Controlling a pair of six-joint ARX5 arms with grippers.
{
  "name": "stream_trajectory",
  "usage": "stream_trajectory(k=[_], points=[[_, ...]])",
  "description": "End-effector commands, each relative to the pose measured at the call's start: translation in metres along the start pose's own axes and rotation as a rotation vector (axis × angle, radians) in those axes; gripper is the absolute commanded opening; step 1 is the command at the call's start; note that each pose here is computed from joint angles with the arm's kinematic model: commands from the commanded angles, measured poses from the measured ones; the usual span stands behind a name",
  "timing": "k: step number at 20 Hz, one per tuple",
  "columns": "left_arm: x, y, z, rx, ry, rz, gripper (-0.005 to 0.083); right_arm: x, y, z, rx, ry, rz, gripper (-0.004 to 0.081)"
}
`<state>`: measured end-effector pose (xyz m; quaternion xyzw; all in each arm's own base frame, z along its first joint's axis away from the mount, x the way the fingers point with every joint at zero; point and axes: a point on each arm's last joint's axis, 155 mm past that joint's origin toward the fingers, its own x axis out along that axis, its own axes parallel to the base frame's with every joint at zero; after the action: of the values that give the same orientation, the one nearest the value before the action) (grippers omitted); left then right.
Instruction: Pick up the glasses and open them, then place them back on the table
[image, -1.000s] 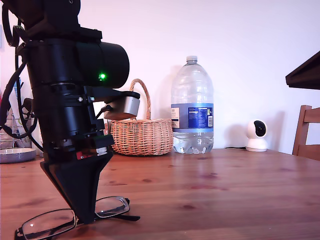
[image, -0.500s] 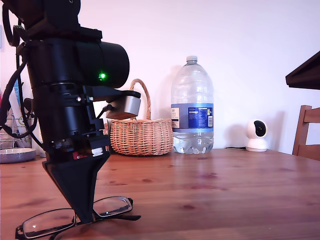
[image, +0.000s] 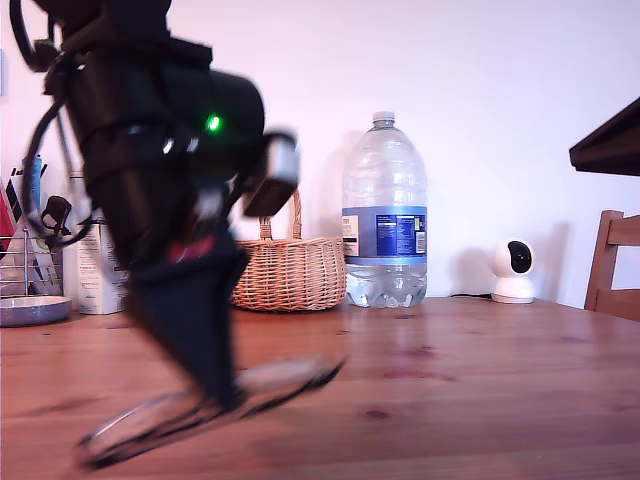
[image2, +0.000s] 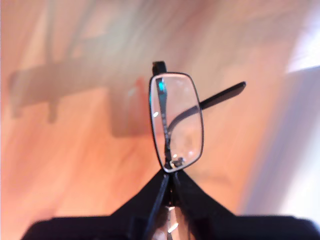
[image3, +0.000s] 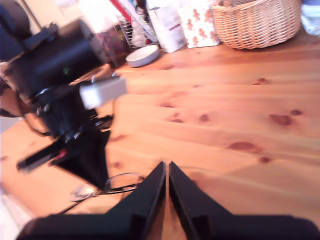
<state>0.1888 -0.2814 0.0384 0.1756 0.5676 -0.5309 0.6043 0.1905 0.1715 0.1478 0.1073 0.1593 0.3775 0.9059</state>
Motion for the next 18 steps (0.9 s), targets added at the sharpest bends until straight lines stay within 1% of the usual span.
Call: stream_trajectory(k=[1, 2, 4, 6, 8, 10, 12, 14, 17, 18], points=[[-0.005, -0.017, 0.010, 0.038, -0.060, -0.113, -0.0021, 0.002, 0.008, -0.006, 0.005, 0.017, 0.045, -0.0010], [-0.010, -0.027, 0.015, 0.054, -0.100, -0.187, -0.0021, 0.001, 0.015, -0.007, 0.006, 0.025, 0.079, -0.0010], [-0.024, -0.039, 0.026, 0.045, -0.182, -0.315, -0.0021, 0.000, 0.029, -0.008, -0.001, 0.030, 0.149, -0.0010], [-0.038, -0.041, 0.033, 0.018, -0.250, -0.391, -0.0021, -0.001, 0.039, -0.003, -0.017, 0.010, 0.191, -0.0010], [-0.049, -0.035, 0.037, -0.010, -0.298, -0.421, -0.0021, -0.002, 0.045, 0.003, -0.036, -0.014, 0.216, 0.0009], [-0.057, -0.030, 0.040, -0.031, -0.333, -0.445, -0.0021, -0.003, 0.054, 0.009, -0.062, -0.039, 0.249, 0.0058], [-0.066, -0.030, 0.043, -0.045, -0.371, -0.483, -0.0021, -0.005, 0.061, 0.014, -0.121, -0.065, 0.280, 0.0109], [-0.074, -0.030, 0.047, -0.051, -0.410, -0.520, -0.0021, -0.007, 0.071, 0.019, -0.140, -0.090, 0.315, 0.0109], [-0.082, -0.032, 0.052, -0.065, -0.445, -0.567, -0.0021, -0.010, 0.085, 0.021, -0.259, -0.102, 0.361, 0.0140], [-0.083, -0.032, 0.053, -0.070, -0.450, -0.577, -0.0021, -0.010, 0.089, 0.020, -0.318, -0.100, 0.372, 0.0152]])
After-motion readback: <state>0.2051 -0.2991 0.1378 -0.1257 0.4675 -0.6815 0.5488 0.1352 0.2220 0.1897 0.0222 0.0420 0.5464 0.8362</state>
